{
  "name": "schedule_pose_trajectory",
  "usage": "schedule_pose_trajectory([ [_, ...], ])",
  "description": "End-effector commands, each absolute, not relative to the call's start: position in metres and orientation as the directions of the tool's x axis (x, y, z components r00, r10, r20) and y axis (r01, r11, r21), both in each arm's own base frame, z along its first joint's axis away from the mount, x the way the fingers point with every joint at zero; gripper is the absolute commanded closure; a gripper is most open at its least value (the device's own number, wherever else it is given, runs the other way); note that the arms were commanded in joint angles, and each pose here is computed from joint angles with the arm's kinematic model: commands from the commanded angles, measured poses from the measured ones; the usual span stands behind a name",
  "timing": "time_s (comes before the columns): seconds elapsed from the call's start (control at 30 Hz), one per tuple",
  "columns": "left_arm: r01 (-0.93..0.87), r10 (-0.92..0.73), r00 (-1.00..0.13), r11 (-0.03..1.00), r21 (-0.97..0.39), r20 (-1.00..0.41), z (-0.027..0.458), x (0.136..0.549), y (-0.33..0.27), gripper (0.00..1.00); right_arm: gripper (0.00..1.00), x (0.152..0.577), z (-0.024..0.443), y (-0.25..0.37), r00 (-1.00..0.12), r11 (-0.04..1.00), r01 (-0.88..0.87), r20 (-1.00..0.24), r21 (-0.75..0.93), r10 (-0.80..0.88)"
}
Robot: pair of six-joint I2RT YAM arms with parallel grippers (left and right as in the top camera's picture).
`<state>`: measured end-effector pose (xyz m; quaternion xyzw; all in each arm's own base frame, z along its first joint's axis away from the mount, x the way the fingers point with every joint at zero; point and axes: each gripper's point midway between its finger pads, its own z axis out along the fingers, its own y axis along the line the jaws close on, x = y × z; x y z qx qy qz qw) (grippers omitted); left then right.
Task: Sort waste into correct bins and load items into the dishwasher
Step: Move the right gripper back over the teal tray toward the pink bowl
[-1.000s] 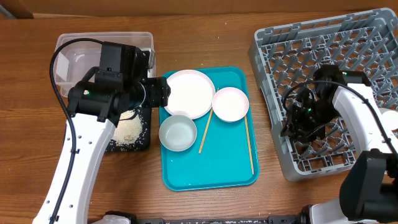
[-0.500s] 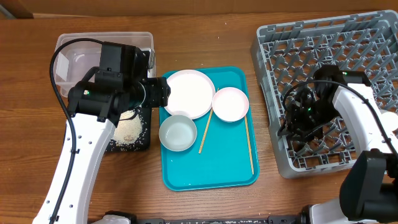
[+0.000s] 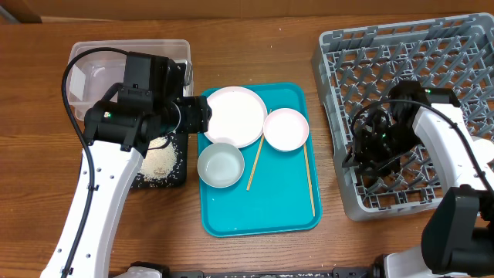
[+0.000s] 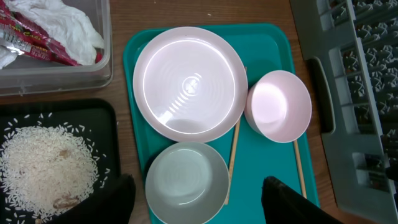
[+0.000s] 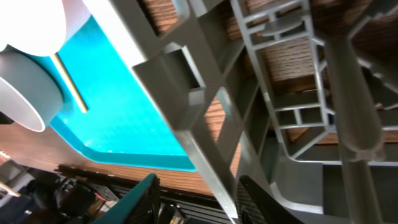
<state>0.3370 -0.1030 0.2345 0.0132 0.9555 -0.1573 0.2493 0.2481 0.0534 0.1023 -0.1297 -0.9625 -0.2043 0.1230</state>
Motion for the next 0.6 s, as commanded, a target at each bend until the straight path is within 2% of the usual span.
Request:
schedule_pose_trajectory([
  [0.0,0.115,-0.038,-0.868,0.955,-0.275,-0.496,0.24,0.336,-0.099,0.32,0.56,0.257,0.114,0.044,-0.956,0.909,0.261,0.221,0.325,0.195],
  [0.1,0.11,-0.037,-0.872,0.956,-0.27,-0.488,0.239,0.334,-0.098,0.32,0.55,0.276,0.136,0.039,-0.97,0.919,0.235,0.144,0.316,0.198],
  [0.37,0.069,-0.037,-0.888,0.975,-0.213,-0.459,0.231,0.327,-0.085,0.32,0.54,0.341,0.222,0.045,-0.969,0.929,0.097,-0.18,0.356,0.17],
  [0.57,0.001,-0.074,-0.894,0.986,-0.167,-0.442,0.227,0.325,-0.072,0.32,0.53,0.356,0.234,0.082,-0.959,0.934,-0.039,-0.277,0.356,0.065],
])
